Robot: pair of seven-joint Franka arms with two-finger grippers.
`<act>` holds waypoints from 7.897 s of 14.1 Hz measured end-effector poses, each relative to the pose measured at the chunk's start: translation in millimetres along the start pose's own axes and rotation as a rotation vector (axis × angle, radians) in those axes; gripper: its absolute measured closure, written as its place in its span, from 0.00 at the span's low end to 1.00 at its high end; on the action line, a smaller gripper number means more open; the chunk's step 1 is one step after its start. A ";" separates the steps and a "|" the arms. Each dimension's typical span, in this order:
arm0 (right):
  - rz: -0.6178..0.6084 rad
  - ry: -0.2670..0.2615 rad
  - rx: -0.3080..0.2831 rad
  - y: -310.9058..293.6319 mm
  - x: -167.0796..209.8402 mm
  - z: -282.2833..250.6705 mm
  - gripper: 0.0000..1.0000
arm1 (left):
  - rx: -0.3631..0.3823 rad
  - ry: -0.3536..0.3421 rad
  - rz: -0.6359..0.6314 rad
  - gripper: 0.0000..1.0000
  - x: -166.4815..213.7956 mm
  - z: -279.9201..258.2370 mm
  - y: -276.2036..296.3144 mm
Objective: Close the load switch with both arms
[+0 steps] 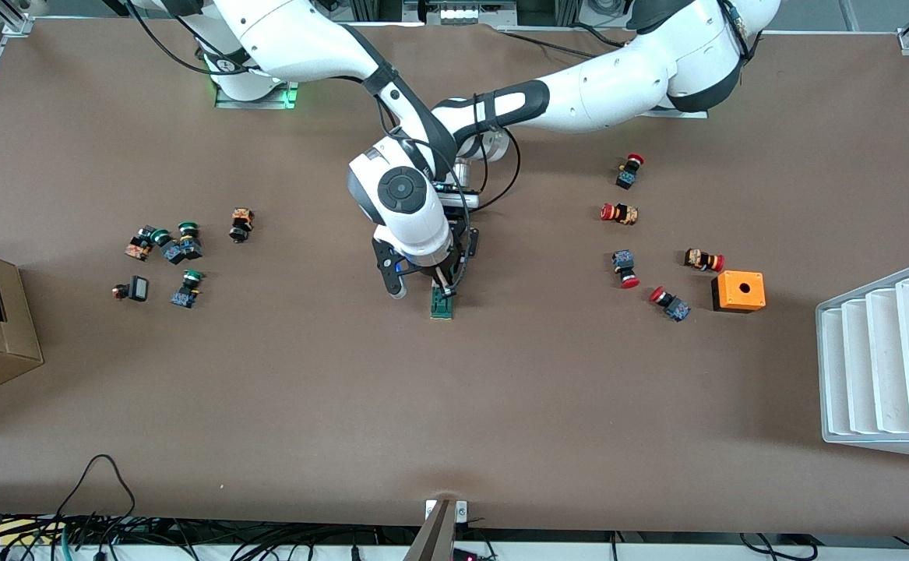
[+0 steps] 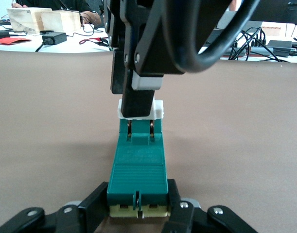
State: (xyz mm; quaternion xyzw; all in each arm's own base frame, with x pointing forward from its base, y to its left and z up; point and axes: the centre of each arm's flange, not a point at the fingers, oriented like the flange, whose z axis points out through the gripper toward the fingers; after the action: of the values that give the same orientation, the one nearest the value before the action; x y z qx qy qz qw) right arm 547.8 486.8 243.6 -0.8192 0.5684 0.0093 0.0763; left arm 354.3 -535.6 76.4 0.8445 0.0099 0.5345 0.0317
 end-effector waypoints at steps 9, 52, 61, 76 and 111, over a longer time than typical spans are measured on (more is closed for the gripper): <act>0.030 -0.003 0.008 -8.8 17.8 -3.6 0.75 | 0.000 0.000 0.000 0.48 0.0 0.0 0.0; -0.165 0.000 -0.046 -56.8 110.2 -92.4 0.00 | 0.000 -0.001 -0.001 0.48 0.6 0.0 0.2; -0.629 -0.058 -0.161 -7.9 257.9 -256.7 0.00 | -0.001 -0.015 -0.039 0.00 41.2 -5.0 15.3; -1.175 -0.098 -0.143 87.8 409.6 -368.1 0.00 | 0.172 -0.563 -0.051 0.00 327.9 -53.3 40.8; -1.251 0.033 -0.203 69.1 392.1 -400.4 0.00 | 0.069 -1.226 -0.089 0.00 585.9 -53.5 -488.7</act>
State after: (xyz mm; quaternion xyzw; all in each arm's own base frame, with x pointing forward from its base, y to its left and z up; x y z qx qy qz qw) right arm 593.4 44.3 591.3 -0.9996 -0.0206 0.0042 -0.0194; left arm 565.3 -16.1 596.4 0.9975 0.0426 -0.0506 0.0264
